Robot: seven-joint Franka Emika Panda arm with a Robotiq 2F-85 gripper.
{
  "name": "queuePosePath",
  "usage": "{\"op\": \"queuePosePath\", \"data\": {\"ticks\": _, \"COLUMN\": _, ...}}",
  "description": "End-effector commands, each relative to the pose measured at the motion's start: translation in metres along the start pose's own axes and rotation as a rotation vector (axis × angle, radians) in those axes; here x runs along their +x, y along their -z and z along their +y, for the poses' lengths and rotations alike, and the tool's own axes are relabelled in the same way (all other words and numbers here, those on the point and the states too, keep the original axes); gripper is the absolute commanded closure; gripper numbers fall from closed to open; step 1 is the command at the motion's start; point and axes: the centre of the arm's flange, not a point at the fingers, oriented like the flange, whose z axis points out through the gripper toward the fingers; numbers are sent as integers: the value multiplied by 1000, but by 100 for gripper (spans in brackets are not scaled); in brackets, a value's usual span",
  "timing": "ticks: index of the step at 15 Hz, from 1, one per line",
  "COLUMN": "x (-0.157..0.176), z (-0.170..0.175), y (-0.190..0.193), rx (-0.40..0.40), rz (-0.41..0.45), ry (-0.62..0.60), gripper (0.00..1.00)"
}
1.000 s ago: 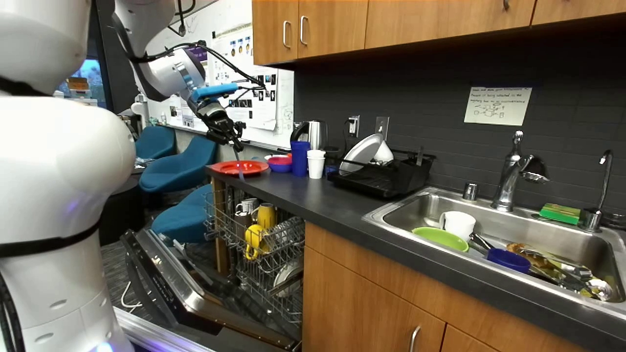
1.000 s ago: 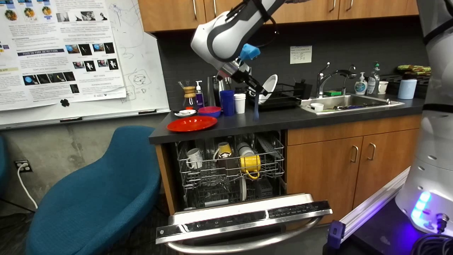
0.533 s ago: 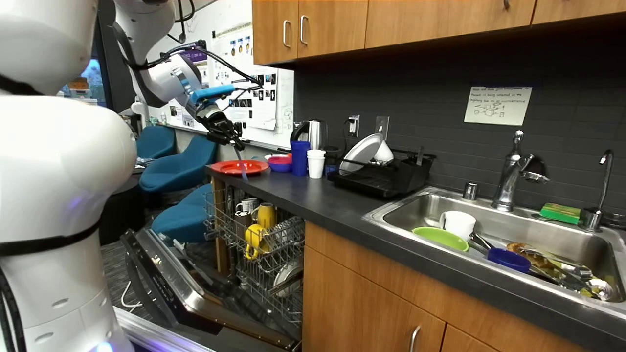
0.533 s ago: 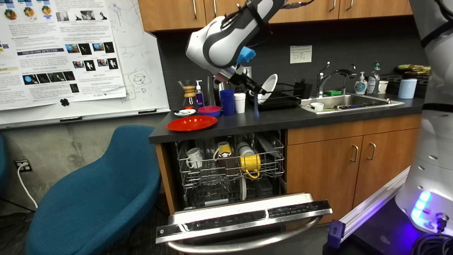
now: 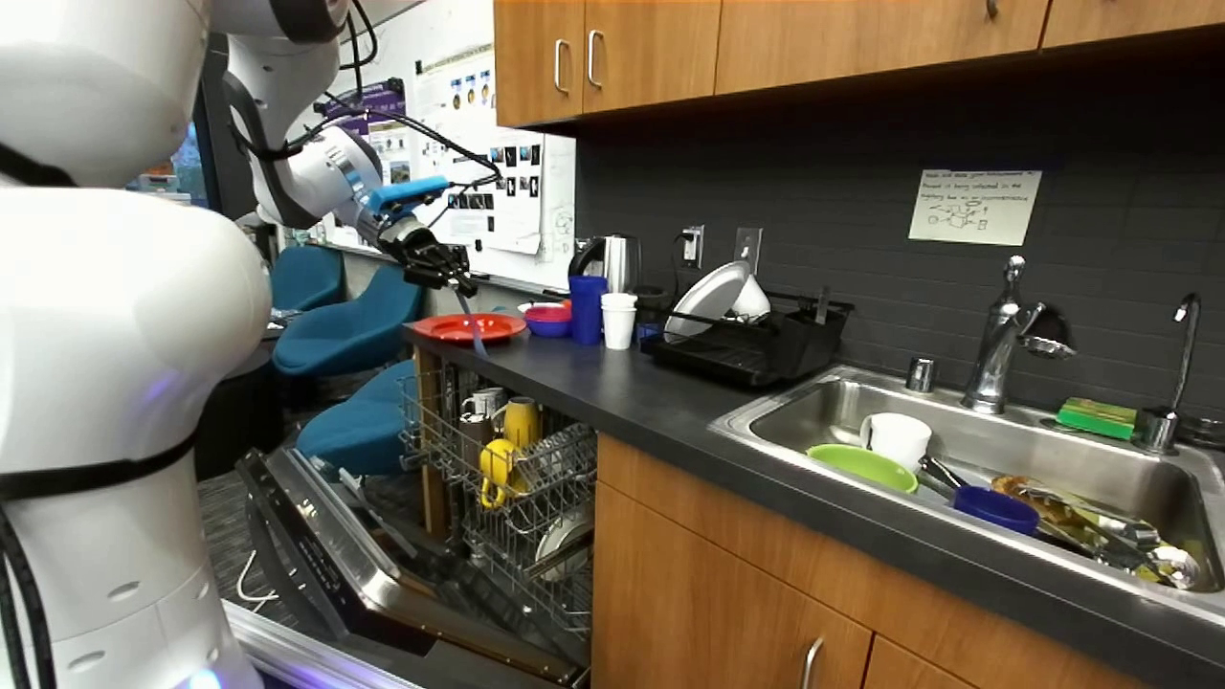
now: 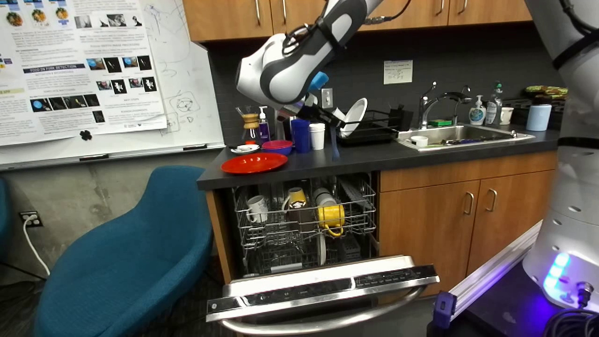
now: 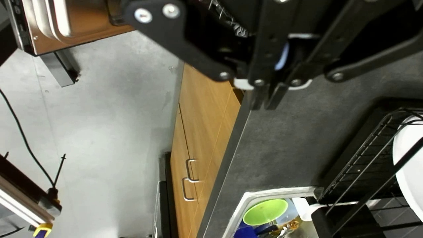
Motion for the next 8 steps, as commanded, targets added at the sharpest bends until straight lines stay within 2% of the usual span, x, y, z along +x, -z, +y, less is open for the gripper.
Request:
{"op": "queuePosePath", "data": {"ticks": 1, "x": 1, "z": 4, "y": -7, "rx": 50, "rz": -2, "ry": 6, "gripper": 98}}
{"op": "queuePosePath", "data": {"ticks": 6, "x": 4, "z": -6, "y": -22, "rx": 160, "rz": 71, "ry": -70, "gripper": 98}}
{"op": "queuePosePath", "data": {"ticks": 8, "x": 3, "z": -11, "y": -28, "rx": 204, "rz": 146, "ry": -123, "gripper": 98}}
